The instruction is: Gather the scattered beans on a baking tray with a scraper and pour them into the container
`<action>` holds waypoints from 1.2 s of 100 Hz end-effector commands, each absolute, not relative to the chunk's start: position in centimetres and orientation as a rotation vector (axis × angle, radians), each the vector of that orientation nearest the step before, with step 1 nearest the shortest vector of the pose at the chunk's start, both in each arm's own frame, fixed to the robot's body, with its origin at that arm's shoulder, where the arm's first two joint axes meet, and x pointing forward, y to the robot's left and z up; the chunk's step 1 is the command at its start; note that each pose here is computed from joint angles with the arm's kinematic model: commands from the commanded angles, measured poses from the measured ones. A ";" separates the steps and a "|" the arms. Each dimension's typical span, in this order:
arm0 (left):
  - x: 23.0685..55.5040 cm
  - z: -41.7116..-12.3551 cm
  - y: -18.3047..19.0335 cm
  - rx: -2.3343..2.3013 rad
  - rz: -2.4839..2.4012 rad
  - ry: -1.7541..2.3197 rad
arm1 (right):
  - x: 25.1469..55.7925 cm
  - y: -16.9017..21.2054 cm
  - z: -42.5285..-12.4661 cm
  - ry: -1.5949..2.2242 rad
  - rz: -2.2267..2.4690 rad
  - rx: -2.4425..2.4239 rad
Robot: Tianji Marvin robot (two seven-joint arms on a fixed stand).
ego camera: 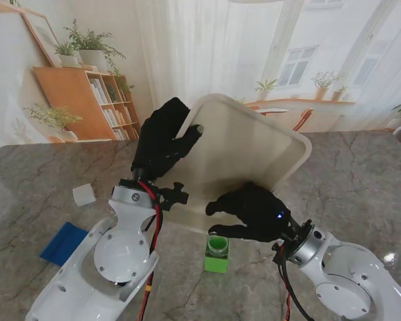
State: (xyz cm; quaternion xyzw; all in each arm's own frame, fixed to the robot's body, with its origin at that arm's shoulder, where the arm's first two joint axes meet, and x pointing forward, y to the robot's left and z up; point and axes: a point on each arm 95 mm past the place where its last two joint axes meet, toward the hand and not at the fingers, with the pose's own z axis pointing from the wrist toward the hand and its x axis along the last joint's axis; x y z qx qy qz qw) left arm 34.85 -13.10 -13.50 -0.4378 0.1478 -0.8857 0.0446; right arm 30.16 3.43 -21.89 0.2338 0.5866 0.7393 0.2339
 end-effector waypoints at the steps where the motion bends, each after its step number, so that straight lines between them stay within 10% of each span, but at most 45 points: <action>1: 35.5 -12.0 -12.7 -1.323 -2.723 0.388 | 30.3 3.3 -22.5 1.627 2.008 0.666; 120: 48.6 -13.6 -6.7 -1.665 -2.232 0.146 | 31.2 4.0 -20.8 1.426 2.006 0.697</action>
